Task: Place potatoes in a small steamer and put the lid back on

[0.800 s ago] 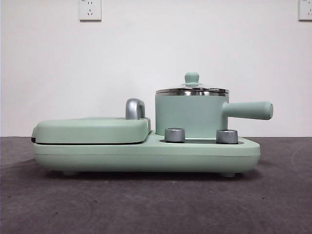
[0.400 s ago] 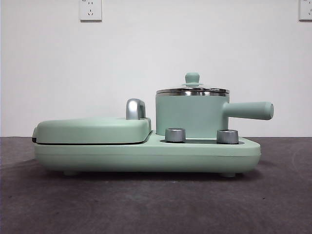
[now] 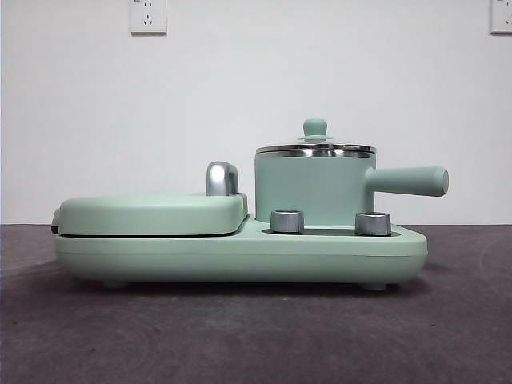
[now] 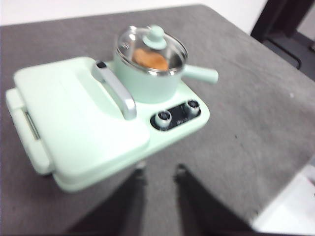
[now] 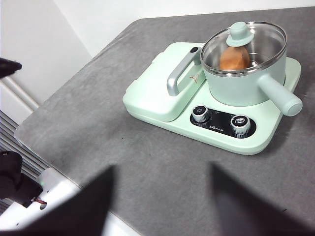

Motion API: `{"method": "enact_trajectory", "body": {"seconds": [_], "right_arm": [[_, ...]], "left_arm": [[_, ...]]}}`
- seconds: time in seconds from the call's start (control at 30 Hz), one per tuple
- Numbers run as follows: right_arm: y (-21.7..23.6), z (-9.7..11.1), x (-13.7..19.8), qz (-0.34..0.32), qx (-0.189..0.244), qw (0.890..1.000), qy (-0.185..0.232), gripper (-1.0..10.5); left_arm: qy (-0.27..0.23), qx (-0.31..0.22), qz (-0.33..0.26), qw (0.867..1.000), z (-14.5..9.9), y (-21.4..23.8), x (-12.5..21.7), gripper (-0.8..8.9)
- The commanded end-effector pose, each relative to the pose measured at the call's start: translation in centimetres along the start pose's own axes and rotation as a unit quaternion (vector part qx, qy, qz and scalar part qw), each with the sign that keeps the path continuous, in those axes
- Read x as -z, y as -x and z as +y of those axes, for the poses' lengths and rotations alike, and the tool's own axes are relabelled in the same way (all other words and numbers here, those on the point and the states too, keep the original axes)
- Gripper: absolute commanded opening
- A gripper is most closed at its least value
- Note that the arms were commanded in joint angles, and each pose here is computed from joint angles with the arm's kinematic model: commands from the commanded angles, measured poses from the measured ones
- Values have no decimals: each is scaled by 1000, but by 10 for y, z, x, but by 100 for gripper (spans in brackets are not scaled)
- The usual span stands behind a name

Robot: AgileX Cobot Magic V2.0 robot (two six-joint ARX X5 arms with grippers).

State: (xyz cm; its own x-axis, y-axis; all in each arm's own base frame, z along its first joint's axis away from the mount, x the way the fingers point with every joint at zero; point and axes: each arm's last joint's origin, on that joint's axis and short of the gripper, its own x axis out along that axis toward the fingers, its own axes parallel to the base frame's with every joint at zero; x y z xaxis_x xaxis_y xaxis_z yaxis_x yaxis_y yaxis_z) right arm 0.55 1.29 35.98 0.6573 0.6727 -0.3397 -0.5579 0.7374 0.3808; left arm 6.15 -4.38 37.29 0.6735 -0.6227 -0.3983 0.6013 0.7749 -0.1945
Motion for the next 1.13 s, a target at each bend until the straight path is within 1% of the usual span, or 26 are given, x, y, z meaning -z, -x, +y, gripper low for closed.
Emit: {"method": "enact_trajectory", "body": {"seconds": [0.03,0.6,0.73,0.87,1.03,1.13], "right_arm": [[1,1,-3,-6,-5,1000,14,22],[1,2,-3,-8,-10,1000,12,22],[1,2,-3,-8,-10,1000,12,22],[1,2,-3,-8,-10,1000,12,22],[1,2,-3,-8,-10,1000,12,22],[1,2,-3,-8,-10,1000,12,22]], "left_arm": [[-3,4,-24,1000,-1,1,-7,14],[1,6,-32,999,-2,1,-8,19],[2,2,-36,999,0,-2,-2,19],[2,-18,-67,998,10,-11,17,19],[20,-96,-119,988,33,-28,64,19],[34,-142,-130,981,47,-38,96,19]]}}
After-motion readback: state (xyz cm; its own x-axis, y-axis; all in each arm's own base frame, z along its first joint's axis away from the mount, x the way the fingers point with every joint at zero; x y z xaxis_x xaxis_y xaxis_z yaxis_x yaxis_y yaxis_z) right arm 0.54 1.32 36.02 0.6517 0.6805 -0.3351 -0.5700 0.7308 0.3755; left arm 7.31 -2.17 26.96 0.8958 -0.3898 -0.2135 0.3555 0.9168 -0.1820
